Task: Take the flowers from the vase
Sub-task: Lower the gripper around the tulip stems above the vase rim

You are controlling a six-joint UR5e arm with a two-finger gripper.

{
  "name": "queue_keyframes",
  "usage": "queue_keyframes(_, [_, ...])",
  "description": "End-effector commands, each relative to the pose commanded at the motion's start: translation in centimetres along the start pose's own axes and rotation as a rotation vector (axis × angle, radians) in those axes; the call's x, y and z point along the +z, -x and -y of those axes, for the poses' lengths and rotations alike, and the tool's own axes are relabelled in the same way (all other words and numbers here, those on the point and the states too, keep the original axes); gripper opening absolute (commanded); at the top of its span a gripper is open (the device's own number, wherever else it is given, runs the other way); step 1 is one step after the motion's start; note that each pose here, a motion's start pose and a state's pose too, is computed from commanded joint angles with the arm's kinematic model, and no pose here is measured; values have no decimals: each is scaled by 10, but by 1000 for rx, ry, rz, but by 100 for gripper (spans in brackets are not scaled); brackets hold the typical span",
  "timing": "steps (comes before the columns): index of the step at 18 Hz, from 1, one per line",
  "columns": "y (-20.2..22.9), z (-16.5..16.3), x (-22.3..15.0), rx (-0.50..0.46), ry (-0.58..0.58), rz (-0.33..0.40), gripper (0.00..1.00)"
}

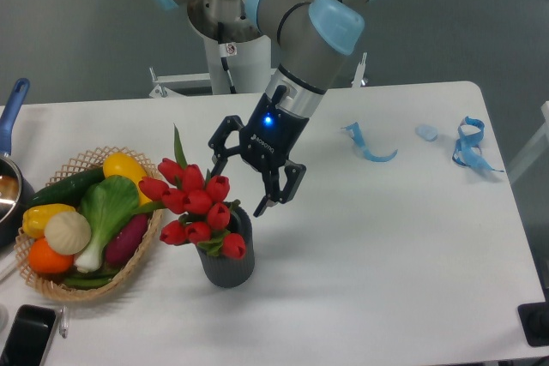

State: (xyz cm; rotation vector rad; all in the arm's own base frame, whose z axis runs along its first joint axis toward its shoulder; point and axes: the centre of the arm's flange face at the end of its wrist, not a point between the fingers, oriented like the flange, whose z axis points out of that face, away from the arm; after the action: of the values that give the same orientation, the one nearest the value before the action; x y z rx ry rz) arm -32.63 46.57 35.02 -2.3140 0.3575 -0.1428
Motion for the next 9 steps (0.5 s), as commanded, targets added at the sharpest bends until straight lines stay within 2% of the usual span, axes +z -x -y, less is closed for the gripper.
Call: queue_keyframes(9, [-3, 9, 23, 7, -16, -46, 100])
